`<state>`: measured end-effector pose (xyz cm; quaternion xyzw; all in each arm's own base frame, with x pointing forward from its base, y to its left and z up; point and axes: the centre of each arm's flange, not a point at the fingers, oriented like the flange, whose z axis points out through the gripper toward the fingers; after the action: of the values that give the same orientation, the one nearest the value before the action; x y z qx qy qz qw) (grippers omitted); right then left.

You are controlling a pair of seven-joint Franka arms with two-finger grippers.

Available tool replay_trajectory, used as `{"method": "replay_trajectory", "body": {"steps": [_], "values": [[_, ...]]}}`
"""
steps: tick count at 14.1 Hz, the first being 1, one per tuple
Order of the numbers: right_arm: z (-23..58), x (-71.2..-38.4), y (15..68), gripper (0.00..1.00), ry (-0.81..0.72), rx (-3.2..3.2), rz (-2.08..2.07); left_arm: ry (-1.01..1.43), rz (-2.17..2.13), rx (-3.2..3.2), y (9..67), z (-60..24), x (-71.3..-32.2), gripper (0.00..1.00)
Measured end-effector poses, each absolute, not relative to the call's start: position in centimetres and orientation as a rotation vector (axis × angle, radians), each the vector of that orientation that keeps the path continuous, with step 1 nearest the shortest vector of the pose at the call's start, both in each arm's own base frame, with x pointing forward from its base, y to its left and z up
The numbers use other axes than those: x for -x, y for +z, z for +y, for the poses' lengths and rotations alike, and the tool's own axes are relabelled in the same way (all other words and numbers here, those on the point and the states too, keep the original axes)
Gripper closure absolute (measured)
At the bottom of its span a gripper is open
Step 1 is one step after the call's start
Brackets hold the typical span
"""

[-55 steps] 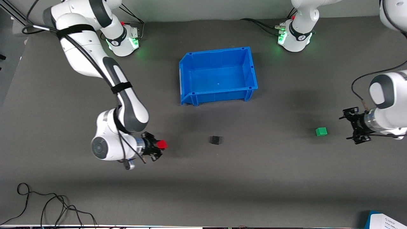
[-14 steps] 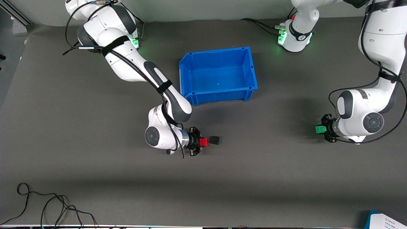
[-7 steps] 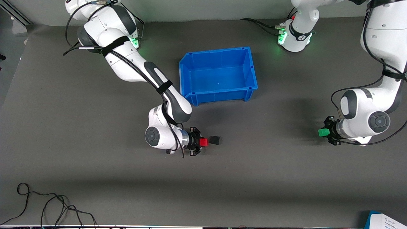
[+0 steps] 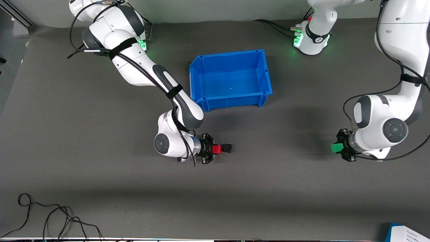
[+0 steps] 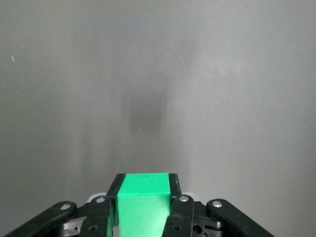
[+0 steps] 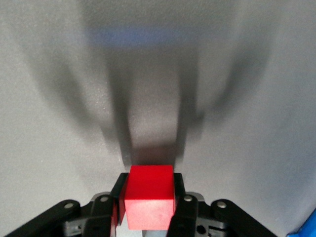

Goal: Attach green and red cubes to black cube
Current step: 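Carry the green cube with the left gripper toward the black cube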

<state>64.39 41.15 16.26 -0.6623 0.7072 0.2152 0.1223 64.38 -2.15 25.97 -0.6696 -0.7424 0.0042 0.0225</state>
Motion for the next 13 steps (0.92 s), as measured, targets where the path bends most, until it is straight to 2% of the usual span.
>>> {"method": "replay_trajectory", "body": {"steps": [13], "values": [[41.4, -64.4, 15.8, 0.6, 0.643, 1.906, 2.08, -0.008, -2.241, 2.339, 30.2, -24.3, -65.2, 0.63]]}}
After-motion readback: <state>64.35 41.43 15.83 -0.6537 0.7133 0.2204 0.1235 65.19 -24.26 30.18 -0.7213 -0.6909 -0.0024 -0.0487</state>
